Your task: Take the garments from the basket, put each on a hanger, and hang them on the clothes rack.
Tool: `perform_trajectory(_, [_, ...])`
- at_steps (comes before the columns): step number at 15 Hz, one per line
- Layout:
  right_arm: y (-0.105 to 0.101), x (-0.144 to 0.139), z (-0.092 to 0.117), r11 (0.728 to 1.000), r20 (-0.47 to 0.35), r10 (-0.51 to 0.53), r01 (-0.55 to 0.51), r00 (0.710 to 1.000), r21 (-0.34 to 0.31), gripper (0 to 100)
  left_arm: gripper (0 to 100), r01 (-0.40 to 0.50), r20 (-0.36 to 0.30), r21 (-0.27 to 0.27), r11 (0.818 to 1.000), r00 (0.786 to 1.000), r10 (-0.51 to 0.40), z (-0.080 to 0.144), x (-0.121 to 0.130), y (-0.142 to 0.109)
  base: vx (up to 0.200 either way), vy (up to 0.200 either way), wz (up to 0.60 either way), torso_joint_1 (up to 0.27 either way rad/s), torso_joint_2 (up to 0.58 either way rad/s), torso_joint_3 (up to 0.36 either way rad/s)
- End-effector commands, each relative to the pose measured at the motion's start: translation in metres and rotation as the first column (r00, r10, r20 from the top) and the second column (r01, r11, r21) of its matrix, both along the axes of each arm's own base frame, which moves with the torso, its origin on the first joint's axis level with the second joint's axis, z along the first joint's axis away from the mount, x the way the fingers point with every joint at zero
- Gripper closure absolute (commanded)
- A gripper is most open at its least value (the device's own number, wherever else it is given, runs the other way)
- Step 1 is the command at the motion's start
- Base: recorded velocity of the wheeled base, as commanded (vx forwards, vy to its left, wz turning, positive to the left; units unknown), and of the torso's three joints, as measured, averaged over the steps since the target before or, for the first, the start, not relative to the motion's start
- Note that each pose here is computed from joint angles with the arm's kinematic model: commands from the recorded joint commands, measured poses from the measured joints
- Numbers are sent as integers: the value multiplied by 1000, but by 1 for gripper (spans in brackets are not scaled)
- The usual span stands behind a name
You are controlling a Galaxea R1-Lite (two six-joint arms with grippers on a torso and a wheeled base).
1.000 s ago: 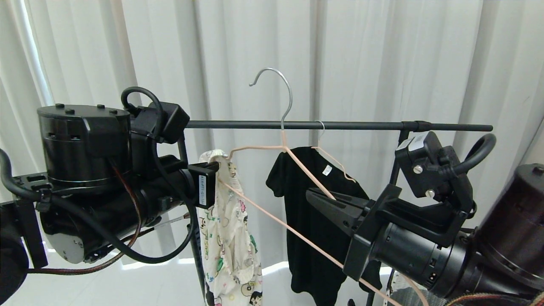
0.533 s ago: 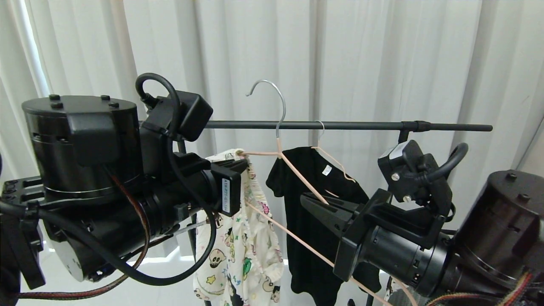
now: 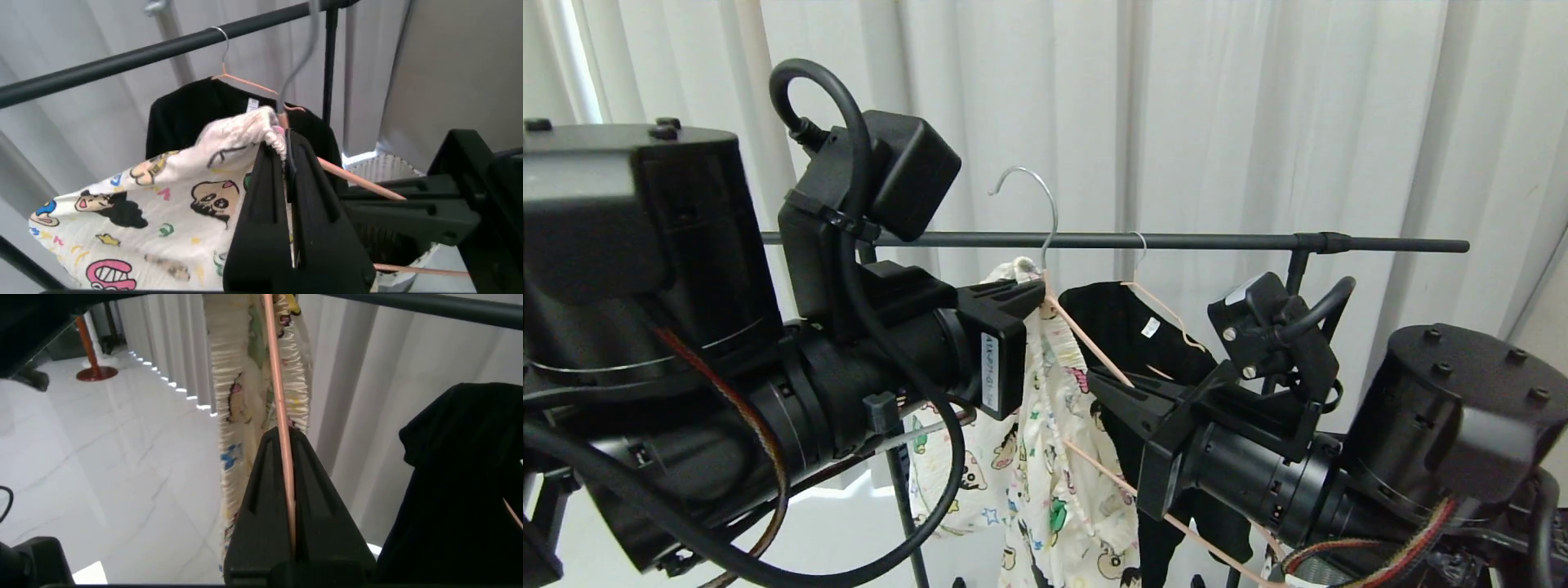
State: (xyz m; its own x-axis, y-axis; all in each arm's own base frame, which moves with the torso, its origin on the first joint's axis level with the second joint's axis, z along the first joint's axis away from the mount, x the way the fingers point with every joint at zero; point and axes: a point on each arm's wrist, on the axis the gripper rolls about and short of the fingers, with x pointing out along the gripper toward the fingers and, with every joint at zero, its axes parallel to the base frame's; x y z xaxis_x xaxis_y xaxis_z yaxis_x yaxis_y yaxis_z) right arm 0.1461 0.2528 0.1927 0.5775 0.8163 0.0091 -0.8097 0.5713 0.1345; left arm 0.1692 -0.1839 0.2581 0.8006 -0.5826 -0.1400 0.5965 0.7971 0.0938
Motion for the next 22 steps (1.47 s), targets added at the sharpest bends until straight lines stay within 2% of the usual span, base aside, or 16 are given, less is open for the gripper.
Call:
perform_trajectory(1, [0,2,0,1000,1,-4,4,1000,0,100,100,-18,8,63,998,1000,17,-9,3,5,0,0,0,0,0,0])
perform_trajectory(4, [-8,1,10,999,20,-18,18,1000,29,100,100,-47,27,82,996,999,45,-7,9,11,0,0,0,0,0,0])
perform_trajectory(11, [-14,6,22,997,43,-46,43,998,63,100,100,-19,51,116,993,999,13,-8,4,9,0,0,0,0,0,0])
perform_trajectory(12, [-14,6,22,997,46,-46,43,998,65,100,0,-20,46,121,992,999,14,-10,5,9,0,0,0,0,0,0])
perform_trajectory(17, [-24,4,32,995,71,-62,56,996,88,100,0,-18,35,129,991,999,13,-14,2,11,0,0,0,0,0,0])
perform_trajectory(21, [-34,4,32,993,93,-84,76,992,91,100,0,-11,25,157,988,1000,7,-25,-15,27,0,0,0,0,0,0])
perform_trajectory(22, [-39,0,24,994,131,-86,77,988,77,100,0,-5,55,198,980,998,-6,-28,-25,38,0,0,0,0,0,0])
